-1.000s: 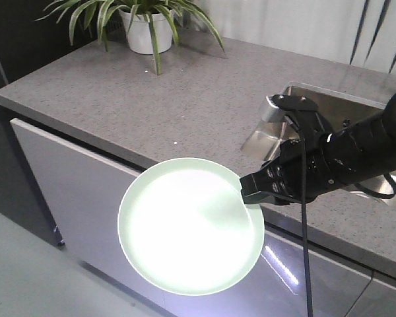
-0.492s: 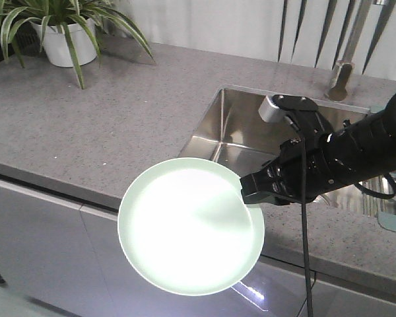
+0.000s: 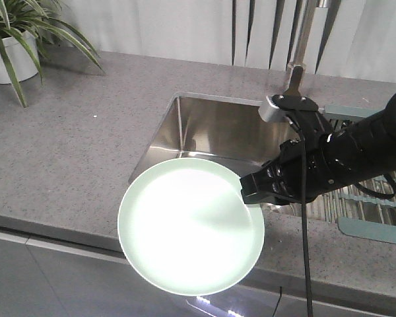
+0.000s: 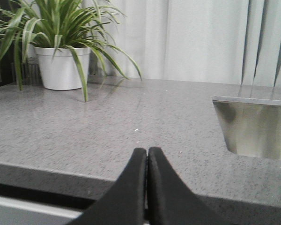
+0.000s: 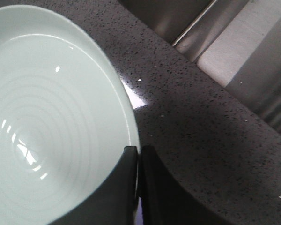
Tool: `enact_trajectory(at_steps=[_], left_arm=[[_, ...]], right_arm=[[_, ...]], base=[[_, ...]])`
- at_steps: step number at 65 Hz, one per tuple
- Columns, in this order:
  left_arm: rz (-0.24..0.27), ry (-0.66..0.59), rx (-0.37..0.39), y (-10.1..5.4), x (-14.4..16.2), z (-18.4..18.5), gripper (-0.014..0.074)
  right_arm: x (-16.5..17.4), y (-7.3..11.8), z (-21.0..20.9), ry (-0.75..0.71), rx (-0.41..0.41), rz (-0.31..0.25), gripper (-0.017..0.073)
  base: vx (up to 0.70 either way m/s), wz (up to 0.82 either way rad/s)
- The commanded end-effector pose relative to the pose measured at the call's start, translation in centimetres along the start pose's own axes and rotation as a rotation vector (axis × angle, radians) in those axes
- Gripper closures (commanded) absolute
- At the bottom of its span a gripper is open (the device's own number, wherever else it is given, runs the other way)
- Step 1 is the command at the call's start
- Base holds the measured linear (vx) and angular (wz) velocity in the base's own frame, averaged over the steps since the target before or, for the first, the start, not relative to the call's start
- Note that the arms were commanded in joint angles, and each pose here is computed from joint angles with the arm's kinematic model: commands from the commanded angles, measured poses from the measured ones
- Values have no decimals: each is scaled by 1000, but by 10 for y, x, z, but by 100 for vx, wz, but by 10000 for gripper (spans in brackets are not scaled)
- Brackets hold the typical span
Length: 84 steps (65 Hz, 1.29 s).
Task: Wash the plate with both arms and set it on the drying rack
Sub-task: 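Carry the plate with the right gripper over the steel sink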
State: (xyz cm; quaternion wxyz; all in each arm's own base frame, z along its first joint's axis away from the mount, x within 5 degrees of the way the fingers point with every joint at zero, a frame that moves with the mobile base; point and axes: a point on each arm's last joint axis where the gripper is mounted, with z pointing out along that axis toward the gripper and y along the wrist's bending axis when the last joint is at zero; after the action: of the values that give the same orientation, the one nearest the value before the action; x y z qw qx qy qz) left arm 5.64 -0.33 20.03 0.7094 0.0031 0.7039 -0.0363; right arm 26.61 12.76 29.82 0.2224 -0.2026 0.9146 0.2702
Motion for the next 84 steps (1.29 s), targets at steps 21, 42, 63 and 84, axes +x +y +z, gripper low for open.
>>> enact_trajectory(at_steps=[21, 42, 63, 84], left_arm=[[-15, -118, 2, 0, -17, -3, 601], [-15, -118, 2, 0, -17, -3, 601], [-15, -118, 2, 0, -17, -3, 601], [-15, -118, 2, 0, -17, -3, 601]], right_arm=[[-9, 10, -16, -90, -17, -15, 561], [-9, 10, -16, -90, -17, -15, 561], [-9, 10, -16, -90, -17, -15, 561], [-9, 10, -16, -90, -17, -15, 561]], base=[[9, -18], [9, -17], [9, -12], [7, -9]])
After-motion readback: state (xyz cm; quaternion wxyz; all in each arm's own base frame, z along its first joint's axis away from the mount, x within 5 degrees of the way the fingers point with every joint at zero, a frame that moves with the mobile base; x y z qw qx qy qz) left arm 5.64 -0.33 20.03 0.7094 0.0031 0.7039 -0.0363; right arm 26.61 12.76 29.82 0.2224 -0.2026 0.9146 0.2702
